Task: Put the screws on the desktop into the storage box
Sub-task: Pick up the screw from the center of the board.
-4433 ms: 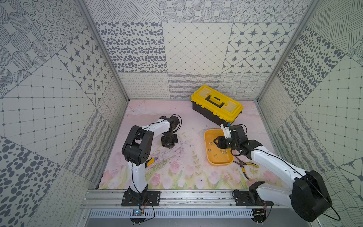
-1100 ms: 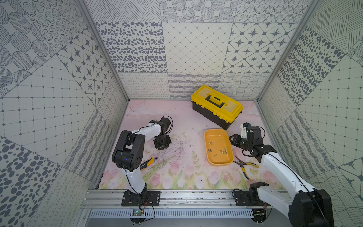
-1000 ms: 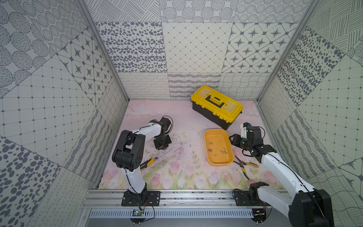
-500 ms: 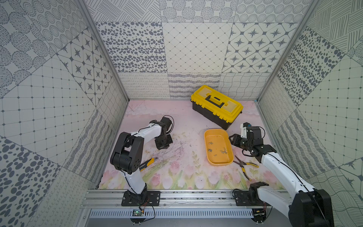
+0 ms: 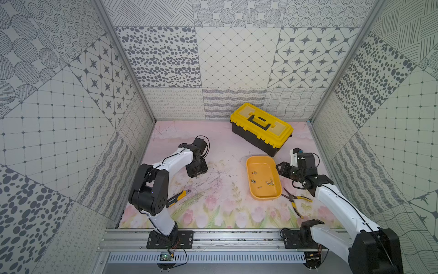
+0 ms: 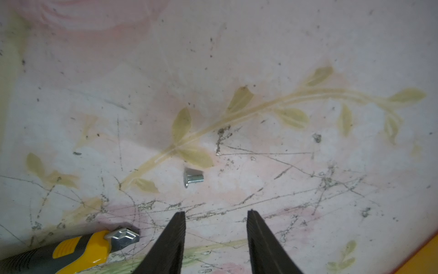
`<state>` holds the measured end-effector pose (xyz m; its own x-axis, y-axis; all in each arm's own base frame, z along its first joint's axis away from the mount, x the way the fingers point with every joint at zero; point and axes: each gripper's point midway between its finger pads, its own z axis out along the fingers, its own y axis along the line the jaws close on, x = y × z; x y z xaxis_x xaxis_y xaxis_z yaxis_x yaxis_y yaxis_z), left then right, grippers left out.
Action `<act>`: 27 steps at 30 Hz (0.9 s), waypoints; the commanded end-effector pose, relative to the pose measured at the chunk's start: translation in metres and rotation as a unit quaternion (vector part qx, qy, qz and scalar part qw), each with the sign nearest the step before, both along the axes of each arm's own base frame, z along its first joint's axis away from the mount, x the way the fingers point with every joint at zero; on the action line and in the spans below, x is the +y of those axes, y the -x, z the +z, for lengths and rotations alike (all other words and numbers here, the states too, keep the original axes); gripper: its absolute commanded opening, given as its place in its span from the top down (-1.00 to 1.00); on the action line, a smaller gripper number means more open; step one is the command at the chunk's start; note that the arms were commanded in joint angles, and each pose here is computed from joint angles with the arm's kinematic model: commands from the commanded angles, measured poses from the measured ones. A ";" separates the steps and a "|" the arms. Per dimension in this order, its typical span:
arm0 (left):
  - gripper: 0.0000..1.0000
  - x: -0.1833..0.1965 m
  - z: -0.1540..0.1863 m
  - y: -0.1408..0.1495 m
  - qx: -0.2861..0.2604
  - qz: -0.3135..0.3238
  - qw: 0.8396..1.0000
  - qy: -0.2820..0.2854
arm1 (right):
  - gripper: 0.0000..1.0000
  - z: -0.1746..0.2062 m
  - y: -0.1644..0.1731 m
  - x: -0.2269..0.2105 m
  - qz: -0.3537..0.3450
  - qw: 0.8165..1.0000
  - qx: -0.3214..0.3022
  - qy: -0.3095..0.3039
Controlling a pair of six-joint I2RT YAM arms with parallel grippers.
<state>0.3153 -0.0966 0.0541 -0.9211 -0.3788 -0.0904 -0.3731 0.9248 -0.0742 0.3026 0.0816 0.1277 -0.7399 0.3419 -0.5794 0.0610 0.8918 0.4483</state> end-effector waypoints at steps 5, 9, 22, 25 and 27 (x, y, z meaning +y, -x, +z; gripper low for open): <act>0.14 0.021 -0.029 0.006 0.052 0.013 0.997 -0.048 | 0.11 0.001 -0.003 0.004 0.005 1.000 -0.011 -0.008; 0.16 0.024 -0.038 0.006 0.062 0.015 0.996 -0.055 | 0.11 0.001 -0.003 0.004 0.006 1.000 -0.011 -0.009; 0.69 0.020 -0.046 0.008 0.074 0.009 0.996 -0.044 | 0.11 0.002 -0.004 0.004 0.006 1.000 -0.011 -0.009; 1.00 0.019 -0.043 0.007 0.070 0.009 0.997 -0.042 | 0.11 0.001 -0.004 0.005 0.007 1.000 -0.011 -0.009; 1.00 0.015 -0.039 0.005 0.063 0.008 0.997 -0.032 | 0.11 0.001 -0.004 0.005 0.008 1.000 -0.011 -0.009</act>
<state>0.3146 -0.0866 0.0183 -0.9219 -0.3874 -0.0063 -0.3875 0.9218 0.0101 0.3026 0.0840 0.1275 -0.7442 0.3399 -0.5750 0.0529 0.8881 0.4565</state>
